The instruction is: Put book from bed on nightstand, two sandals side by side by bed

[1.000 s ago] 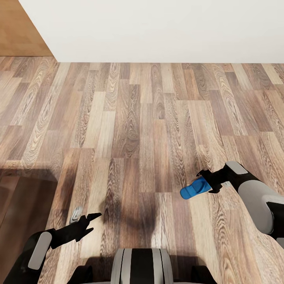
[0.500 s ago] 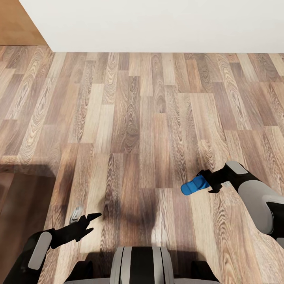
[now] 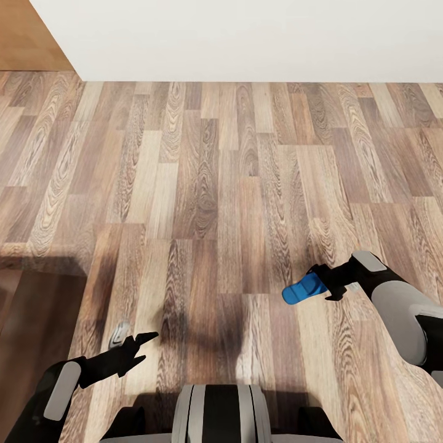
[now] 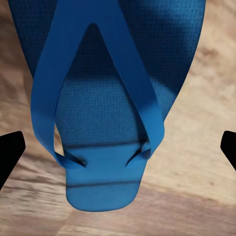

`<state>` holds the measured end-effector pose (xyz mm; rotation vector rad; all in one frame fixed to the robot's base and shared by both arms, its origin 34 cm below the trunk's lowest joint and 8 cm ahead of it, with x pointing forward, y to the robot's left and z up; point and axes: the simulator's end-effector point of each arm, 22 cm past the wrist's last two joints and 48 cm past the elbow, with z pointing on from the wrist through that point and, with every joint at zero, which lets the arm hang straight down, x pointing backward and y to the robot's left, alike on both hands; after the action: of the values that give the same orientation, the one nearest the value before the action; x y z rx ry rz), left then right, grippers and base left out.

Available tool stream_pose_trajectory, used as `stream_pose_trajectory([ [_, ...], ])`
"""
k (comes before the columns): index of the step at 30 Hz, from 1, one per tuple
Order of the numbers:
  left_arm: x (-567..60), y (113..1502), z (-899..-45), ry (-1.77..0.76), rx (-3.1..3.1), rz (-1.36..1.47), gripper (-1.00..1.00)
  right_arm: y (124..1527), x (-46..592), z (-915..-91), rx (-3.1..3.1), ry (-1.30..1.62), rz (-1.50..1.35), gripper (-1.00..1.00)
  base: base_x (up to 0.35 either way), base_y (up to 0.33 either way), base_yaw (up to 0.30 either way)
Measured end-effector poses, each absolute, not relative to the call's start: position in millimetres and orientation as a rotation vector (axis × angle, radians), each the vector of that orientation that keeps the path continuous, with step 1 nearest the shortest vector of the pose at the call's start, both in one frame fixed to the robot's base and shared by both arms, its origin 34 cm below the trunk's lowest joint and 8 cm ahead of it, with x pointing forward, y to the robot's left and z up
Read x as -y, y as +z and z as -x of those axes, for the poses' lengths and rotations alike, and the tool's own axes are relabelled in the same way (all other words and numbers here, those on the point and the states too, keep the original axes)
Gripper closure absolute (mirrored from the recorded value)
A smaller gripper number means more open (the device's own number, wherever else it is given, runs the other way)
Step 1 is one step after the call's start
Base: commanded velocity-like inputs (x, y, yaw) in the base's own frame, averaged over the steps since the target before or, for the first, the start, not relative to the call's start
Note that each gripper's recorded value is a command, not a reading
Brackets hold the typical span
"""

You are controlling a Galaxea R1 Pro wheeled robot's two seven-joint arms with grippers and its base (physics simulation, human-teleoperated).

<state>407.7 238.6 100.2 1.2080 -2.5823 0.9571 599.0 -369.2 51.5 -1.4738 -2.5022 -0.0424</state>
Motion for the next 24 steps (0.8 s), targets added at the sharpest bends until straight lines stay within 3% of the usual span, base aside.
stream_pose_trajectory([
  [24,-238.6,100.1,-407.6,0.957,2.582,-1.208,-1.0,51.6,368.3,-600.7,2.506,-0.047,1.474,-1.0,0.0,0.0,0.0],
])
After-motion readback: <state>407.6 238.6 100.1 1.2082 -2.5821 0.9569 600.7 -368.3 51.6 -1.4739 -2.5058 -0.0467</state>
